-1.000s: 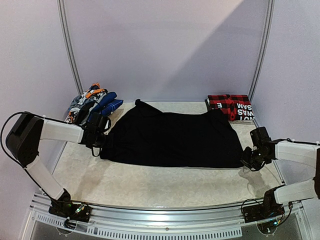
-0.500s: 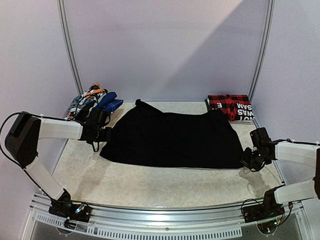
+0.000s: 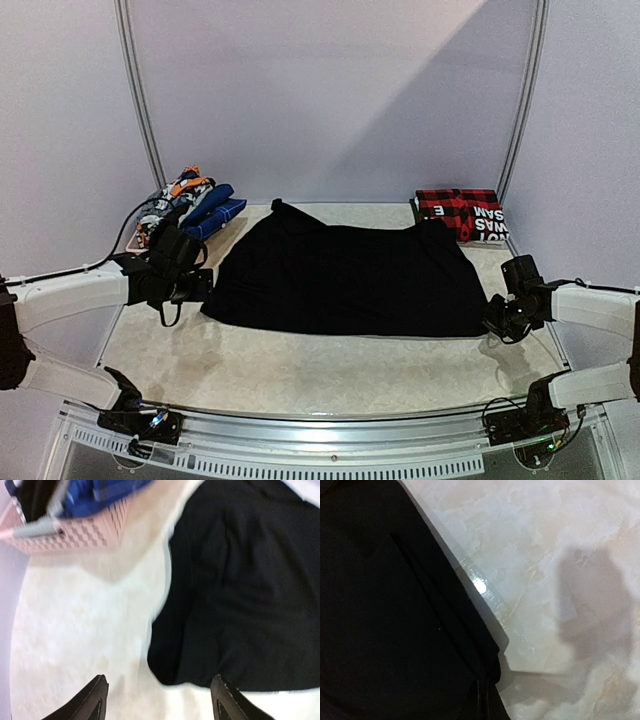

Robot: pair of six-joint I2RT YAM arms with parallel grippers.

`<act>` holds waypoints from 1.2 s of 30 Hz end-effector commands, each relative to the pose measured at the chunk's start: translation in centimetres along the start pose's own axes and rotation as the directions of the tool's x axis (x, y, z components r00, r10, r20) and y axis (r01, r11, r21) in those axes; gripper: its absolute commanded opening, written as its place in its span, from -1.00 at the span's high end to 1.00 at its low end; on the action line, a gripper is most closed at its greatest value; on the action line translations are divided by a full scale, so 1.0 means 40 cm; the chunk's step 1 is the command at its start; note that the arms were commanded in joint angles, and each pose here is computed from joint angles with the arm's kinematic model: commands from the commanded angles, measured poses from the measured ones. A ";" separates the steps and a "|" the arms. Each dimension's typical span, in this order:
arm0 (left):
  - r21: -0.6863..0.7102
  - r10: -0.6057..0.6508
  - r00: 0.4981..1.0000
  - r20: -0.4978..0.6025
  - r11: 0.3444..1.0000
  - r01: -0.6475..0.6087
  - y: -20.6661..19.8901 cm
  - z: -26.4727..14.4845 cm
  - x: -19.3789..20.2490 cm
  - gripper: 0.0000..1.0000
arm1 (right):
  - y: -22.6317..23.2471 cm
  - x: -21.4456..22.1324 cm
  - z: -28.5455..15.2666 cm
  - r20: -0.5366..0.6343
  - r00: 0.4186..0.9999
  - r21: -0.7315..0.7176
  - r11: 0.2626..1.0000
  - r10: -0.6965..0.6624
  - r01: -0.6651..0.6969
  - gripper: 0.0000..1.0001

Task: Fold and stack the mixed laundry pile
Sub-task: Pick up the 1/3-folded T-shirt from the center of the board.

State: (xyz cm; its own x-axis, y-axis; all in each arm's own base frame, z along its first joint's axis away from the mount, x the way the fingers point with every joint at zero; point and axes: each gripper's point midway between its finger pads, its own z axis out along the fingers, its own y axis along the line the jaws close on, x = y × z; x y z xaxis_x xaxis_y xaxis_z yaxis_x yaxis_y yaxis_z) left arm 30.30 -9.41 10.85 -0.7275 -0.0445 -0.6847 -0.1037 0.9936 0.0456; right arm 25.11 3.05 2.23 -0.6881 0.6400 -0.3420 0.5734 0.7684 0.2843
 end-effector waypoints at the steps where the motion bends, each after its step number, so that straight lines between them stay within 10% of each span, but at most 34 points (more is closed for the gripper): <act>1: -0.010 0.017 0.990 -0.143 1.000 -0.019 0.006 -0.017 0.118 -0.40 | -0.022 -0.006 0.002 0.025 1.000 0.028 1.000 -0.006 0.005 1.00; 36: 0.079 -0.170 0.982 -0.086 0.981 0.177 -0.030 0.142 0.177 -0.15 | -0.024 -0.001 0.002 0.027 1.000 0.018 1.000 -0.011 0.010 1.00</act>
State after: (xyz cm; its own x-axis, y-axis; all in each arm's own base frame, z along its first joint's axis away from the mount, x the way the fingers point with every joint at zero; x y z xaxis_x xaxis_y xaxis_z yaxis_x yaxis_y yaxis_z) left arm 28.80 -10.97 1.60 -0.7844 -0.1766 -0.5946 -0.1448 0.9843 -0.1012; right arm 24.97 3.03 2.18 -0.6910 0.6282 -0.3576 0.5562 0.7780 0.2921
